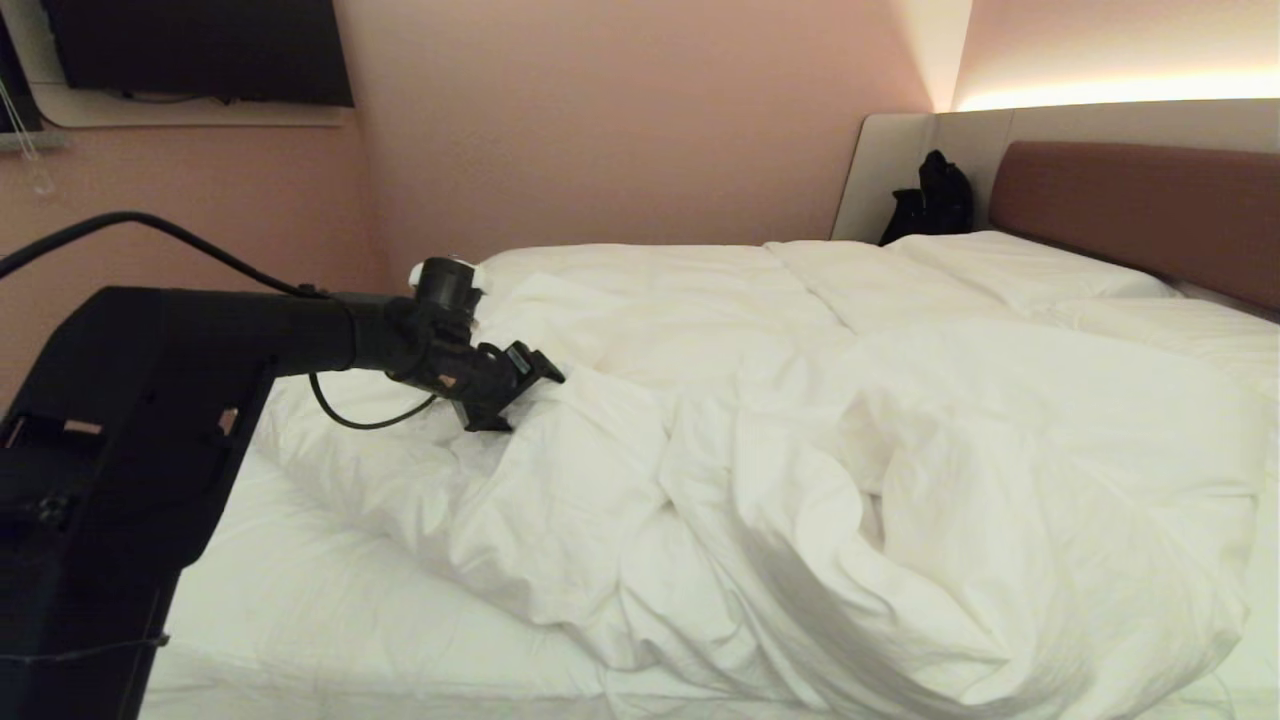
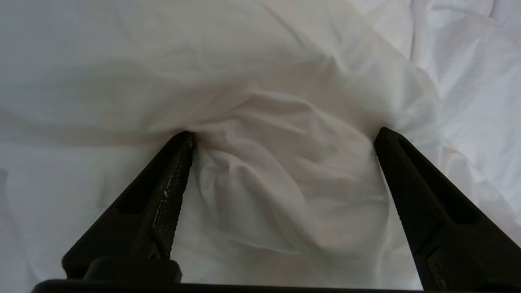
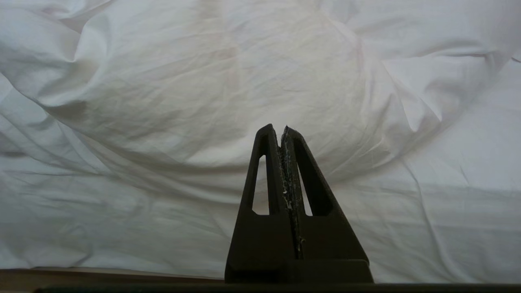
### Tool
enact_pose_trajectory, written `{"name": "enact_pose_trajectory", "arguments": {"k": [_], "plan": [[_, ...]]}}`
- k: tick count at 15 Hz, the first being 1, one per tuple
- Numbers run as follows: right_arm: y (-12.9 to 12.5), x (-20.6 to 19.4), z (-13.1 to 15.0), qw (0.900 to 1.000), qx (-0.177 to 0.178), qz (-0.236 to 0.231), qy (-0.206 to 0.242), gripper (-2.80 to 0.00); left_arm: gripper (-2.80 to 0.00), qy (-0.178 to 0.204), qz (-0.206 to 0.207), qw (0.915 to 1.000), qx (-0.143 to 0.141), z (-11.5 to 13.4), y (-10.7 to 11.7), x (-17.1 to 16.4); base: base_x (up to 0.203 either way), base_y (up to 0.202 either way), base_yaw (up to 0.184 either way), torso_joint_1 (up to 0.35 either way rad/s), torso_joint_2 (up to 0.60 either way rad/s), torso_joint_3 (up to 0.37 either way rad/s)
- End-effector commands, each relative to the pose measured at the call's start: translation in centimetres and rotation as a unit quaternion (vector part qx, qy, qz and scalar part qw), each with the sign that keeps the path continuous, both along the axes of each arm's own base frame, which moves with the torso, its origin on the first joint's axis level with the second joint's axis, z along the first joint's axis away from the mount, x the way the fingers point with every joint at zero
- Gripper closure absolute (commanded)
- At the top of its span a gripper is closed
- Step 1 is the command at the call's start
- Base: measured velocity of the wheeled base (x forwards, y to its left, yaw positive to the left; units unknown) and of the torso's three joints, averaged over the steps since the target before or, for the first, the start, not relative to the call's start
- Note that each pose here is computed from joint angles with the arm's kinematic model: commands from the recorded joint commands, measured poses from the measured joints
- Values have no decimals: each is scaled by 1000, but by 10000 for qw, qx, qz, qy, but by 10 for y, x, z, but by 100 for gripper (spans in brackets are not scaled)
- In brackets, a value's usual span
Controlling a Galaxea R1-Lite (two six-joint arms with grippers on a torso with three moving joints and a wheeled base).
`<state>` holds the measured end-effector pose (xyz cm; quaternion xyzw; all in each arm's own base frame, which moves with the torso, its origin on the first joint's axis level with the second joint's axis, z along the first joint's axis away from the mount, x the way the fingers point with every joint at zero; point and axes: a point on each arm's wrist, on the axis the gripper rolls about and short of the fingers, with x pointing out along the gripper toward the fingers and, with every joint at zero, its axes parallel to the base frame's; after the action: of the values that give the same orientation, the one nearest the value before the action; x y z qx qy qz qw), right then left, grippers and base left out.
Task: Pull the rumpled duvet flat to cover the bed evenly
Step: Hold the folded corner of the quilt
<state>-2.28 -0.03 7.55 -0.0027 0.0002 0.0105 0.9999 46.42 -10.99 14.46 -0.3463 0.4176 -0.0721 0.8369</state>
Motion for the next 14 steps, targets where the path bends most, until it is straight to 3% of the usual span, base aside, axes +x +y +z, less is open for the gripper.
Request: {"name": "enact_pose_trajectory", "arguments": {"k": [1, 12, 13, 14], "plan": [[0, 0, 0, 10000, -4, 10, -2, 0, -280, 160, 7, 9999, 19, -14, -1, 4, 0, 0, 0, 0, 0, 0], [0, 0, 0, 10000, -4, 10, -2, 0, -280, 406, -47, 9991, 108, -41, -5, 10, 0, 0, 0, 0, 0, 0], [0, 0, 0, 10000, -4, 10, -2, 0, -150, 403, -47, 9991, 107, -41, -5, 10, 0, 0, 0, 0, 0, 0], [0, 0, 0, 10000, -4, 10, -2, 0, 0, 384, -47, 9992, 103, -40, -5, 10, 0, 0, 0, 0, 0, 0]]}}
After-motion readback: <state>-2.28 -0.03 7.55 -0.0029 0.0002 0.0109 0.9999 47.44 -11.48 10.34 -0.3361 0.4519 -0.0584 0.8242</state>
